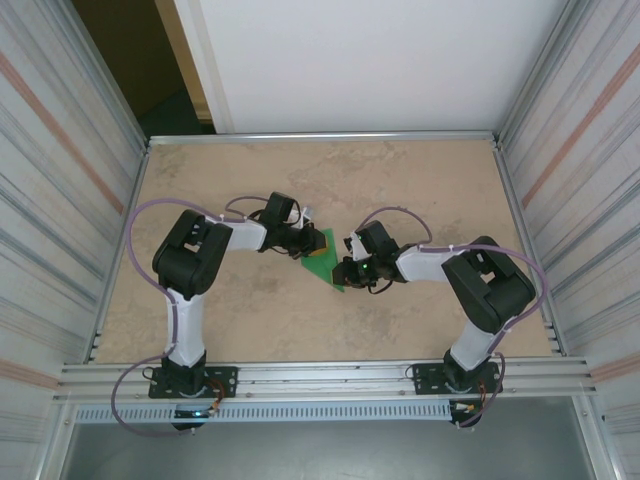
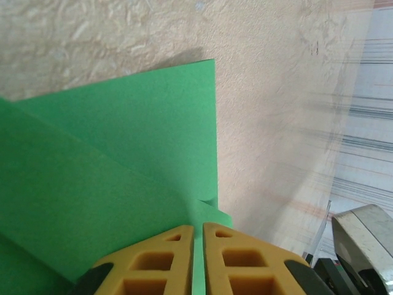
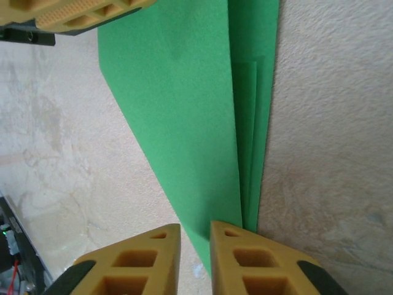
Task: Fold a paper plane with a square sheet of paper (pick it up from the middle)
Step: Fourth fold the wing at the center of the table.
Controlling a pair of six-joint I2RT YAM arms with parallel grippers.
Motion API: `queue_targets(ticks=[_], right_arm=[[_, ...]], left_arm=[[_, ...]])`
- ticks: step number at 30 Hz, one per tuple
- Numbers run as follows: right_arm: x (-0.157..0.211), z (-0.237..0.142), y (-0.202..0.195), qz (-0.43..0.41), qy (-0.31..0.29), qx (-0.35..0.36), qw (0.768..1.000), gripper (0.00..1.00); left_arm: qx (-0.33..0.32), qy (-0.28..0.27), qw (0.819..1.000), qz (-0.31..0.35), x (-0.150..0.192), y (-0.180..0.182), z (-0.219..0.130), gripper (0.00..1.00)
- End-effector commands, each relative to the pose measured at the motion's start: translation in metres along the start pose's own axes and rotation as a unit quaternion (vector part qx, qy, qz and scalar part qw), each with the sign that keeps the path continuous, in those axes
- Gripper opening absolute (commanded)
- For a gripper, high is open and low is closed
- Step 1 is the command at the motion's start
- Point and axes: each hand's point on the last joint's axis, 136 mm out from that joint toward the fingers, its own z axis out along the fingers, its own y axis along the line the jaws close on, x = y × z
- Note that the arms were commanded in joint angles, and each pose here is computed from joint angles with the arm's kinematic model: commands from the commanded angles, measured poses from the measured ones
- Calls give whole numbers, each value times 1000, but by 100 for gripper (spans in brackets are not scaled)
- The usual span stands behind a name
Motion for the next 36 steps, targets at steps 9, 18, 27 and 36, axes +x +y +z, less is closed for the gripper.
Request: queue_targets(ticks=[9,18,27,36], right_arm=[[-28,-39,30,-6,-82,12,997,20],[-34,-7,32,4,-55,29,998,10],[-39,10,17,25,-43,52,997,7],[-30,17,-8,52,-31,81,995,5]], left_arm=[[-71,16,997,-37,9,40,6,12],[-90,29,994,-57,16,54,11,12],[-96,34,993,-65,17,56,12,12],[-103,37,992,-66,18,58,11,12]])
